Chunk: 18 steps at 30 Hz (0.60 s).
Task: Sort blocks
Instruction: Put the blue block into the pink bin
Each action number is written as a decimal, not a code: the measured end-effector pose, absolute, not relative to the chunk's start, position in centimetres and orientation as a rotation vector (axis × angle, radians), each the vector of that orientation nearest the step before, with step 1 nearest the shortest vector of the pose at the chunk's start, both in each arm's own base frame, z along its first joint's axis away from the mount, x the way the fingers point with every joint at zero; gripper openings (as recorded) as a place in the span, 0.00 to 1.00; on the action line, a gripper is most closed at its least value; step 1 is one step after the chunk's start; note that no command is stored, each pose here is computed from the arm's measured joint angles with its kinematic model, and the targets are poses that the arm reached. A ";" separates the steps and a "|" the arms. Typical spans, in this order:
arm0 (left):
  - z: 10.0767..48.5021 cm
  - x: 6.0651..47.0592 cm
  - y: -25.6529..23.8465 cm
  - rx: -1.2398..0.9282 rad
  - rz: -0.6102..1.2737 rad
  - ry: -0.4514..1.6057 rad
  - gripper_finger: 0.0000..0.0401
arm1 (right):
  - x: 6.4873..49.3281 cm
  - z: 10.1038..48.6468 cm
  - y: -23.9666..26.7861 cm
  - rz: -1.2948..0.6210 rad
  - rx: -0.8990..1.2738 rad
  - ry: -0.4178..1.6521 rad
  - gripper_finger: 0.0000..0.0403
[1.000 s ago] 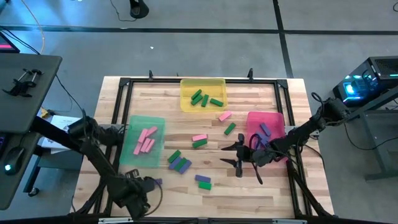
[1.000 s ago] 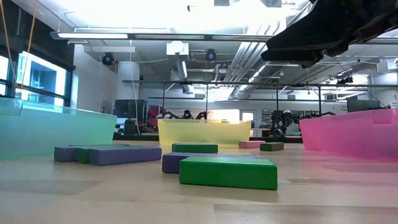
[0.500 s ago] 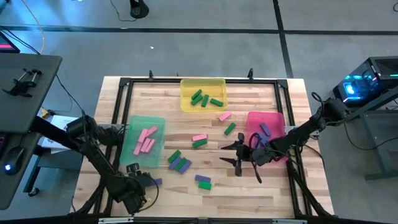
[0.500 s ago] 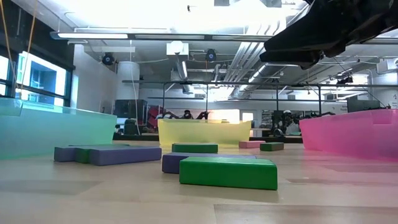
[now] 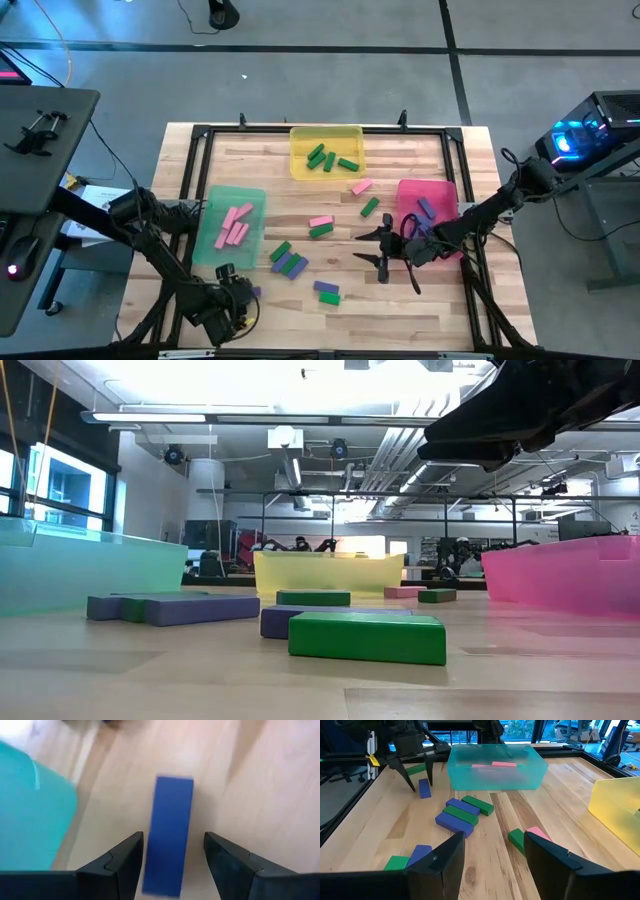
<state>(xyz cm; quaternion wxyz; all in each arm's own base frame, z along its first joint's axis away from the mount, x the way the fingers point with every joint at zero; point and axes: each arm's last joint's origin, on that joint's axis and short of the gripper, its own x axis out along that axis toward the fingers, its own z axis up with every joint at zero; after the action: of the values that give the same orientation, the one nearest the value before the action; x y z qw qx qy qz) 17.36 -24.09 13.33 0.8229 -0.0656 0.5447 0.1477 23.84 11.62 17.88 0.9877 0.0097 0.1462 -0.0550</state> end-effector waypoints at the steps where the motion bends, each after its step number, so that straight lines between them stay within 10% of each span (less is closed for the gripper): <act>1: 13.3 17.5 -24.0 -0.142 0.320 1.159 0.50 | 23.8 17.9 11.6 -0.110 0.020 0.294 0.47; 18: 14.0 22.7 -22.3 -0.212 0.191 1.161 0.16 | 23.8 17.9 11.7 -0.099 0.021 0.296 0.47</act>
<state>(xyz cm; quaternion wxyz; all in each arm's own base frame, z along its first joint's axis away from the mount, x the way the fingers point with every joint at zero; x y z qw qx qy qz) 22.71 -22.28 14.04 0.8267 -0.0998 0.5464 0.0898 23.84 11.65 17.87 0.9878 0.0103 0.1476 -0.0491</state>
